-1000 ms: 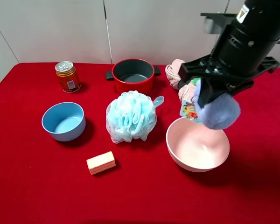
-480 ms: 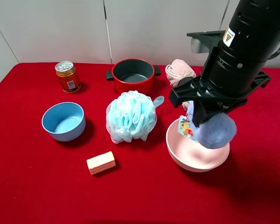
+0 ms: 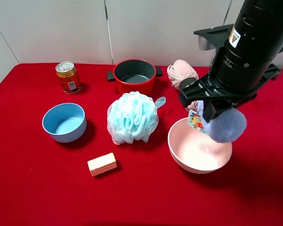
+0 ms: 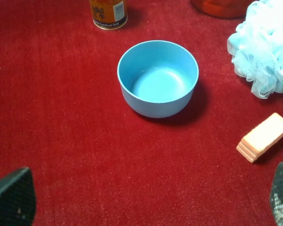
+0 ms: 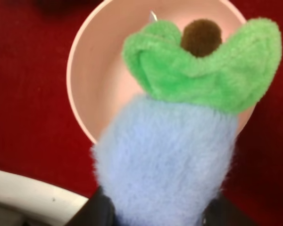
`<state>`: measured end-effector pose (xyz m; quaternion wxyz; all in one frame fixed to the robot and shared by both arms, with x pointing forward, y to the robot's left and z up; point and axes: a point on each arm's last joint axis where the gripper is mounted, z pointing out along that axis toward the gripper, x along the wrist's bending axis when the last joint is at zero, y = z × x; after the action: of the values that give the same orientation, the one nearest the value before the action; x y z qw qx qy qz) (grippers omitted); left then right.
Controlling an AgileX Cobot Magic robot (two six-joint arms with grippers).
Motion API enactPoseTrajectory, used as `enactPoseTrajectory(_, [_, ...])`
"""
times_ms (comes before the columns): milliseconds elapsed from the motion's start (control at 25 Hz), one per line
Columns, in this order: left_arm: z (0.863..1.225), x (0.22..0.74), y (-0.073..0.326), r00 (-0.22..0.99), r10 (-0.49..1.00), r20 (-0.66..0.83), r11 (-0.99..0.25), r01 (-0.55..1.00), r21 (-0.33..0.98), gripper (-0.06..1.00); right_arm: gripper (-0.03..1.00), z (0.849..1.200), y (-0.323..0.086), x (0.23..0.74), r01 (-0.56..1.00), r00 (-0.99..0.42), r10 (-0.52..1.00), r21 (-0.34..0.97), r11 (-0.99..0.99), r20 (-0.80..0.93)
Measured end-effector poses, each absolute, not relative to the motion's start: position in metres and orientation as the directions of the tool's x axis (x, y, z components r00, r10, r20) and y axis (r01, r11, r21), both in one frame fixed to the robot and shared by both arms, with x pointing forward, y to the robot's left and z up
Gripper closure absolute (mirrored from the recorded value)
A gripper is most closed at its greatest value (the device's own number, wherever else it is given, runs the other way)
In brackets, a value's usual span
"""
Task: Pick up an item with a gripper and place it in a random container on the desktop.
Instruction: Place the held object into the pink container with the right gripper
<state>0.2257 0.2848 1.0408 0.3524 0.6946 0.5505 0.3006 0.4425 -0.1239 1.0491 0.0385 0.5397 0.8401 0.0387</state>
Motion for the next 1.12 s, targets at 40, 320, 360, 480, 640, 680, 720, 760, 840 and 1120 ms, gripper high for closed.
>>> enactPoseTrajectory(40, [1.041,0.226,0.285,0.213,0.977,0.030,-0.146,0.553,0.820,-0.05,0.78,1.049,-0.124,0.443,0.903,-0.416,0.909,0.108,0.416,-0.028])
enactPoseTrajectory(320, [1.041,0.226,0.285,0.213,0.977,0.030,-0.146,0.553,0.820,-0.05,0.78,1.049,-0.127,0.445,0.896,-0.424,0.903,0.119,0.429,-0.065])
enactPoseTrajectory(360, [1.041,0.226,0.285,0.213,0.977,0.030,-0.146,0.553,0.820,-0.05,0.78,1.049,-0.127,0.445,0.895,-0.425,0.903,0.120,0.430,-0.070])
enactPoseTrajectory(480, [1.041,0.226,0.285,0.213,0.977,0.030,-0.146,0.553,0.820,-0.05,0.78,1.047,-0.127,0.447,0.894,-0.426,0.901,0.114,0.433,-0.078])
enactPoseTrajectory(640, [1.041,0.226,0.285,0.213,0.977,0.030,-0.146,0.553,0.820,-0.05,0.78,1.040,-0.124,0.450,0.896,-0.429,0.899,0.089,0.436,-0.088])
enactPoseTrajectory(680, [1.041,0.226,0.285,0.213,0.977,0.030,-0.146,0.553,0.820,-0.05,0.78,1.039,-0.124,0.450,0.895,-0.430,0.898,0.085,0.437,-0.092])
enactPoseTrajectory(720, [1.041,0.226,0.285,0.213,0.977,0.030,-0.146,0.553,0.820,-0.05,0.78,1.038,-0.124,0.451,0.895,-0.430,0.898,0.083,0.438,-0.095])
enactPoseTrajectory(760, [1.041,0.226,0.285,0.213,0.977,0.030,-0.146,0.553,0.820,-0.05,0.78,1.037,-0.124,0.451,0.895,-0.431,0.897,0.079,0.439,-0.100])
enactPoseTrajectory(840, [1.041,0.226,0.285,0.213,0.977,0.030,-0.146,0.553,0.820,-0.05,0.78,1.034,-0.123,0.453,0.895,-0.433,0.895,0.072,0.441,-0.106])
enactPoseTrajectory(1120, [1.041,0.226,0.285,0.213,0.977,0.030,-0.146,0.553,0.820,-0.05,0.78,1.021,-0.120,0.456,0.895,-0.438,0.892,0.037,0.444,-0.117])
